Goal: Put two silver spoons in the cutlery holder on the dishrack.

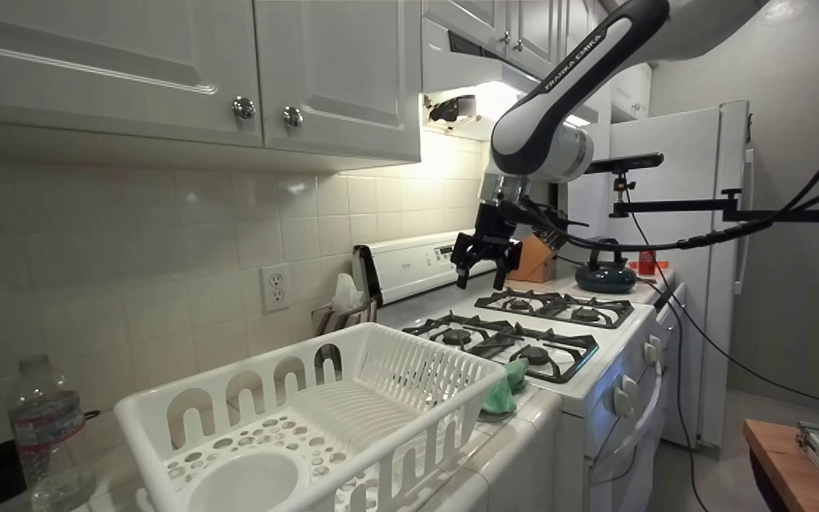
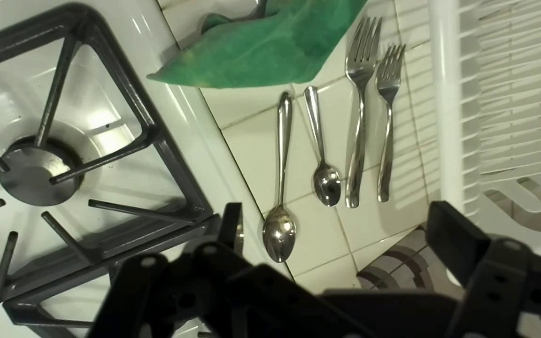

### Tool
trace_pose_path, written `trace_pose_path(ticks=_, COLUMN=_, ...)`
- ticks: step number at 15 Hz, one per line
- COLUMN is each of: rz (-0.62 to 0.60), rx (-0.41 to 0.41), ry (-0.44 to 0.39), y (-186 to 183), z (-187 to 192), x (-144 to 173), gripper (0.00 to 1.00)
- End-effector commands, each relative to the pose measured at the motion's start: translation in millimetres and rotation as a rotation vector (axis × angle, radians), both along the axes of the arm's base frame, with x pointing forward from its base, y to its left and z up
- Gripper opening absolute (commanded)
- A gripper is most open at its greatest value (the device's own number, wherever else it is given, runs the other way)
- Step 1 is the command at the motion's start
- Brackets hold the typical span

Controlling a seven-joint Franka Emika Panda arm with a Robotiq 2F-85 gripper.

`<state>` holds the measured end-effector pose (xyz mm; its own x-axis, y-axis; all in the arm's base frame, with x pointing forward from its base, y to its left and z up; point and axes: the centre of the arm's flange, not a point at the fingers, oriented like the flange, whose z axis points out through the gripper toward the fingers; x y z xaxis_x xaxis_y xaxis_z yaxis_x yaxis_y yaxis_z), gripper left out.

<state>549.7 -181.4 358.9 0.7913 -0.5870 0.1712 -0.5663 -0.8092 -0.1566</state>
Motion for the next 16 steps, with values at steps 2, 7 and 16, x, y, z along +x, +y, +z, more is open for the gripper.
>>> trace_pose_path(ticks=2, rz=-0.03, rx=0.006, ry=-0.018, y=-18, z=-19, x=29, gripper=1.0)
trace_pose_path(ticks=7, rz=-0.031, rx=-0.004, ry=0.001, y=-16, z=-19, x=21, gripper=1.0)
trace_pose_path(ticks=16, rz=-0.197, rx=0.051, ry=-0.026, y=-35, z=-48, x=56, gripper=1.0)
